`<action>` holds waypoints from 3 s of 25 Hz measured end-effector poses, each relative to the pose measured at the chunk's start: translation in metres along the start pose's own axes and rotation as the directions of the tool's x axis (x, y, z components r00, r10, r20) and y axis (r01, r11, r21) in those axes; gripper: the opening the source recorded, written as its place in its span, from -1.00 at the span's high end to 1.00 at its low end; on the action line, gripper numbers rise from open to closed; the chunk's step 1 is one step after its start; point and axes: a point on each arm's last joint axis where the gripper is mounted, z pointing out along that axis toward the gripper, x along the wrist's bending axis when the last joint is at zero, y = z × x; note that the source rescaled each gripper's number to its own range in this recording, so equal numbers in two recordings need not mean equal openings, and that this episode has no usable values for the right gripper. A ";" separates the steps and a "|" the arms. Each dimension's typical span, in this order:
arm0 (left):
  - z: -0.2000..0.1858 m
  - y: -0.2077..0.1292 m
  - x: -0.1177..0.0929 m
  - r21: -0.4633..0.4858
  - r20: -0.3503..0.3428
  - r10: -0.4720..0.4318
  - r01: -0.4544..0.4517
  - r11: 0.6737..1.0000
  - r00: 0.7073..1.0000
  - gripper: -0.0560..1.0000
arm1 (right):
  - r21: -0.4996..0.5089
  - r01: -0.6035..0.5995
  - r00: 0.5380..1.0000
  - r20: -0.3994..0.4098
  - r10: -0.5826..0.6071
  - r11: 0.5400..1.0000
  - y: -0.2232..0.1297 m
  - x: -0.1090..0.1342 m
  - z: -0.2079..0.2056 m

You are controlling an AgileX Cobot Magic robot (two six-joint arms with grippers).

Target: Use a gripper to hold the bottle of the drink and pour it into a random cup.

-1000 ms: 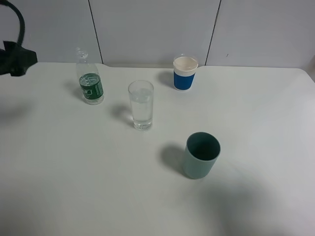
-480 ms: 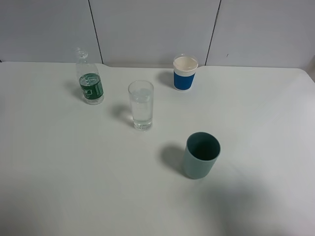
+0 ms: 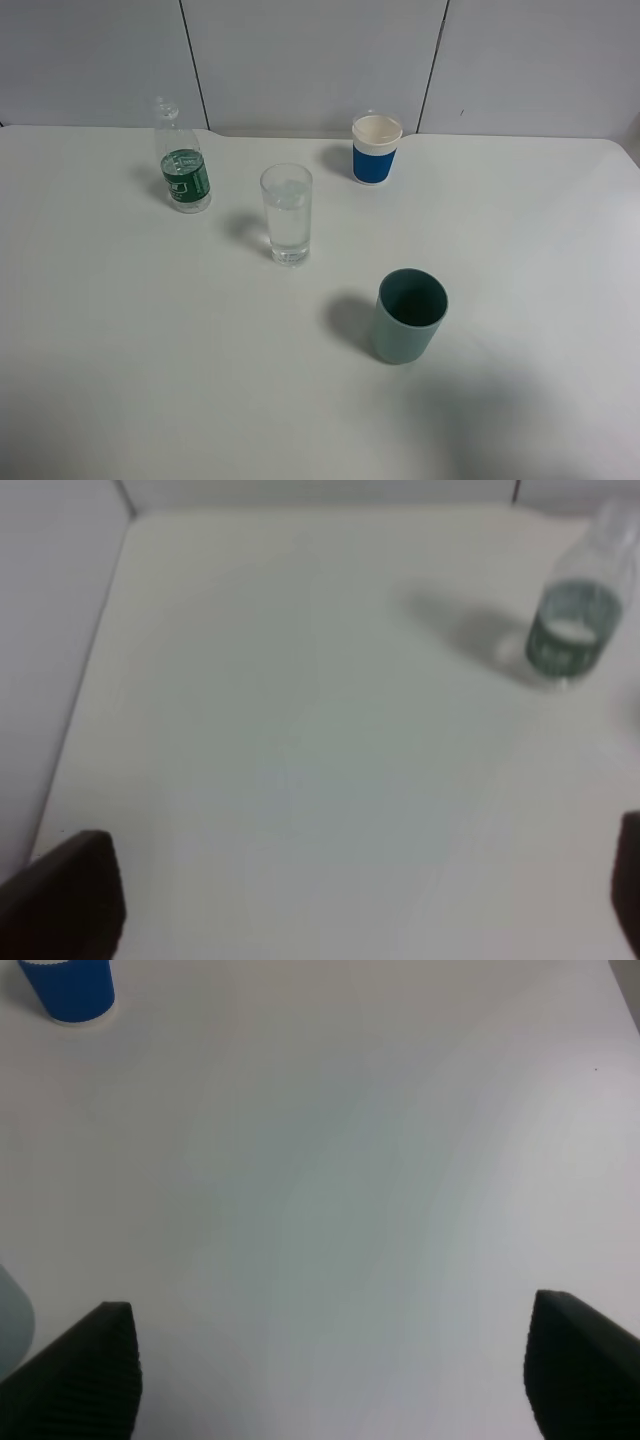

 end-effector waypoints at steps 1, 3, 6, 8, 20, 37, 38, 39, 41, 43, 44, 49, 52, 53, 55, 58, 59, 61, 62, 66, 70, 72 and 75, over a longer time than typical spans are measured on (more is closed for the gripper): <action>-0.005 -0.004 0.001 0.009 -0.003 -0.010 0.010 1.000 1.000 -0.97 | 0.000 0.000 1.000 0.000 0.000 1.000 0.000 0.000 0.000; -0.016 -0.012 0.004 0.007 -0.006 -0.029 0.029 1.000 1.000 -0.97 | 0.000 0.000 1.000 0.000 0.000 1.000 0.000 0.000 0.000; -0.033 -0.024 0.007 -0.023 -0.006 -0.047 0.046 0.999 0.999 -0.97 | 0.000 0.000 1.000 0.000 0.000 1.000 0.000 0.000 0.000; -0.040 -0.034 0.009 -0.051 -0.003 -0.052 0.052 0.997 0.999 -0.97 | 0.000 0.000 1.000 0.000 0.000 1.000 0.000 0.000 0.000; -0.034 -0.100 0.011 -0.126 0.027 -0.064 0.067 0.990 0.998 -0.97 | 0.000 0.000 1.000 0.000 0.000 1.000 0.000 0.000 0.000; -0.019 -0.133 0.008 -0.062 0.053 -0.076 0.079 0.995 0.996 -0.97 | 0.000 0.000 1.000 0.000 0.000 1.000 0.000 0.000 0.000; -0.018 -0.134 0.008 -0.060 0.053 -0.076 0.079 0.995 0.996 -0.97 | 0.000 0.000 1.000 0.000 0.000 1.000 0.000 0.000 0.000; -0.017 -0.134 0.008 -0.057 0.052 -0.076 0.078 0.995 0.996 -0.97 | 0.000 0.000 1.000 0.000 0.000 1.000 0.000 0.000 0.000; -0.016 -0.135 0.007 -0.050 0.051 -0.075 0.077 0.996 0.996 -0.97 | 0.000 0.000 1.000 0.000 0.000 1.000 0.000 0.000 0.000; -0.016 -0.134 0.007 -0.058 0.053 -0.075 0.078 0.995 0.996 -0.97 | 0.000 0.000 1.000 0.000 0.000 1.000 0.000 0.000 0.000; -0.015 -0.134 0.007 -0.066 0.054 -0.074 0.078 0.995 0.996 -0.97 | 0.000 0.000 1.000 0.000 0.000 1.000 0.000 0.000 0.000; -0.007 -0.133 0.005 -0.102 0.074 -0.072 0.080 0.992 0.995 -0.97 | 0.000 0.000 1.000 0.000 0.000 1.000 0.000 0.000 0.000; -0.007 -0.133 0.004 -0.107 0.075 -0.072 0.080 0.991 0.995 -0.97 | 0.000 0.000 1.000 0.000 0.000 1.000 0.000 0.000 0.000; -0.006 -0.133 0.004 -0.106 0.076 -0.073 0.081 0.991 0.994 -0.97 | 0.000 0.000 1.000 0.000 0.000 1.000 0.000 0.000 0.000; -0.006 -0.133 0.004 -0.107 0.077 -0.073 0.081 0.991 0.994 -0.97 | 0.000 0.000 1.000 0.000 0.000 1.000 0.000 0.000 0.000; -0.006 -0.133 0.004 -0.107 0.077 -0.073 0.081 0.991 0.994 -0.97 | 0.000 0.000 1.000 0.000 0.000 1.000 0.000 0.000 0.000; -0.006 -0.133 0.004 -0.107 0.077 -0.073 0.081 0.991 0.994 -0.97 | 0.000 0.000 1.000 0.000 0.000 1.000 0.000 0.000 0.000; -0.006 -0.133 0.004 -0.107 0.076 -0.074 0.082 0.991 0.994 -0.97 | 0.000 0.000 1.000 0.000 0.000 1.000 0.000 0.000 0.000; -0.007 -0.133 0.004 -0.107 0.072 -0.076 0.084 0.991 0.995 -0.97 | 0.000 0.000 1.000 0.000 0.000 1.000 0.000 0.000 0.000; -0.007 -0.133 0.004 -0.109 0.038 -0.098 0.102 0.989 0.994 -0.97 | 0.000 0.000 1.000 0.000 0.000 1.000 0.000 0.000 0.000; -0.007 -0.133 0.004 -0.111 0.017 -0.111 0.113 0.987 0.994 -0.97 | 0.000 0.000 1.000 0.000 0.000 1.000 0.000 0.000 0.000; -0.007 -0.133 0.004 -0.111 0.017 -0.111 0.113 0.987 0.994 -0.97 | 0.000 0.000 1.000 0.000 0.000 1.000 0.000 0.000 0.000; -0.007 -0.133 0.004 -0.111 0.017 -0.111 0.113 0.987 0.994 -0.97 | 0.000 0.000 1.000 0.000 0.000 1.000 0.000 0.000 0.000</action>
